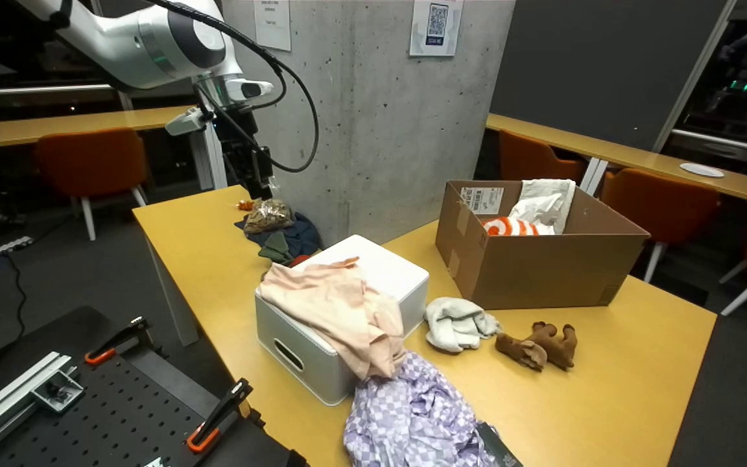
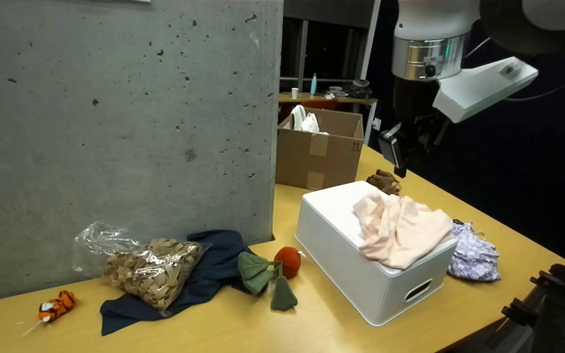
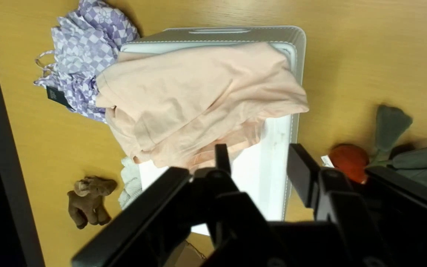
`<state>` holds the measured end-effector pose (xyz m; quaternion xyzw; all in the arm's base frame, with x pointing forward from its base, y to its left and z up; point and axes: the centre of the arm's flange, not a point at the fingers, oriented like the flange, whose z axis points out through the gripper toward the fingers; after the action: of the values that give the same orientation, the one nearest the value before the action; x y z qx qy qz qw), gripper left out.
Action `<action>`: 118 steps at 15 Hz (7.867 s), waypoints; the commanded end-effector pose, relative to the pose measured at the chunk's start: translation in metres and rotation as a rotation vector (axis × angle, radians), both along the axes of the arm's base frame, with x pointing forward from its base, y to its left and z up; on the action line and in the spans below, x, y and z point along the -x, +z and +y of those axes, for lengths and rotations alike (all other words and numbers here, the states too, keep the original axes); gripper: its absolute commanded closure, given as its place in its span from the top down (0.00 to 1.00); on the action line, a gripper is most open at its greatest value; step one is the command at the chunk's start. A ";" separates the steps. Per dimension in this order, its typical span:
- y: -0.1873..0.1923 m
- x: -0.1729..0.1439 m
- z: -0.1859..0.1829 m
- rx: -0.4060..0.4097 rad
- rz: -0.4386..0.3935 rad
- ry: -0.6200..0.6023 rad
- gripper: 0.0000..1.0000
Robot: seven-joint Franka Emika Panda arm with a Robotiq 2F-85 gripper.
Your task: Cover the yellow container with the pink shirt and pick it up, place the yellow container back on the tub and the tshirt back
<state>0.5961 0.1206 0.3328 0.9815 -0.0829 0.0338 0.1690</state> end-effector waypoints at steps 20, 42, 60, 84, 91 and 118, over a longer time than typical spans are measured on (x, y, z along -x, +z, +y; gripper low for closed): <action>-0.051 -0.014 -0.227 -0.387 -0.088 0.399 1.00; -0.197 -0.087 -0.234 -0.397 0.159 0.372 1.00; -0.210 -0.098 -0.207 -0.356 0.208 0.404 0.24; -0.149 -0.090 -0.226 -0.306 0.158 0.350 0.24; 0.010 -0.084 -0.255 -0.203 0.008 0.313 0.24; 0.098 -0.051 -0.215 -0.152 -0.012 0.329 0.24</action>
<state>0.6342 -0.1105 0.4570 0.9914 0.0665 0.0747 0.0847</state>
